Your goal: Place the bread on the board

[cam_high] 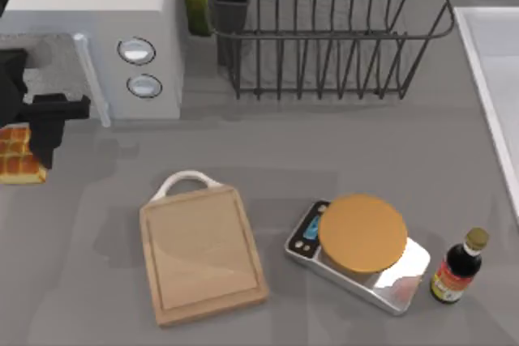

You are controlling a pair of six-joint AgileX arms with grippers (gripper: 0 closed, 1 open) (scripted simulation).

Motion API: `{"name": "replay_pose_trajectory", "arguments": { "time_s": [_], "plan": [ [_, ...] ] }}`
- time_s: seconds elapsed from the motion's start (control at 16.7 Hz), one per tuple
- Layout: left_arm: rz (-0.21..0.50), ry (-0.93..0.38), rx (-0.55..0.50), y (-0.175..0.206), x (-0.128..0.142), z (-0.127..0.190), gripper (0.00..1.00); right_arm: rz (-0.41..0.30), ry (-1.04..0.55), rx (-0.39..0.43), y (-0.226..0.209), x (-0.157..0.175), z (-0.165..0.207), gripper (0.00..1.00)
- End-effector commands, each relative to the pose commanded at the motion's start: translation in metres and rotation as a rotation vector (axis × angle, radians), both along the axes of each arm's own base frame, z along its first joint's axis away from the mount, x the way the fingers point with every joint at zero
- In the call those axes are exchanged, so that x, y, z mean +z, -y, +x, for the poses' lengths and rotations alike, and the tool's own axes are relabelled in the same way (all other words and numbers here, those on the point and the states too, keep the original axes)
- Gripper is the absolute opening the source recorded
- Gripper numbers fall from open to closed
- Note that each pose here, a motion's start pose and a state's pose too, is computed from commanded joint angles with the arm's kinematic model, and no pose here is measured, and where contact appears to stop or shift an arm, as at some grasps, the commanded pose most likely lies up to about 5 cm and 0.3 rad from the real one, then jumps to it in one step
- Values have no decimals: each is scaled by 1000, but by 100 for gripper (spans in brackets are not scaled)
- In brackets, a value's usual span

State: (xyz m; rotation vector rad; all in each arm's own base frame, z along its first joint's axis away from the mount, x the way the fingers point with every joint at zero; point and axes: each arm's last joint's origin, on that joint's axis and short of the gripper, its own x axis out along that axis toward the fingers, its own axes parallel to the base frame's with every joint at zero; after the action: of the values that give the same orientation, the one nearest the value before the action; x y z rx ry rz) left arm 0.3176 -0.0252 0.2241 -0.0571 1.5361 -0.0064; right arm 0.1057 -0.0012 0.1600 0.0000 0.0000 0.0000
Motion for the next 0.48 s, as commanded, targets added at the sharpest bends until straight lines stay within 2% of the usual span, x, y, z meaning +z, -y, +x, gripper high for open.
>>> {"name": "replay_pose_trajectory", "arguments": {
  "time_s": [0.24,0.48],
  "plan": [
    [-70,84,287,40,18,-1,0,0,0,0,0,0,0,100],
    [-186,133,670,80,36,-1,0,0,0,0,0,0,0,100]
  ]
}}
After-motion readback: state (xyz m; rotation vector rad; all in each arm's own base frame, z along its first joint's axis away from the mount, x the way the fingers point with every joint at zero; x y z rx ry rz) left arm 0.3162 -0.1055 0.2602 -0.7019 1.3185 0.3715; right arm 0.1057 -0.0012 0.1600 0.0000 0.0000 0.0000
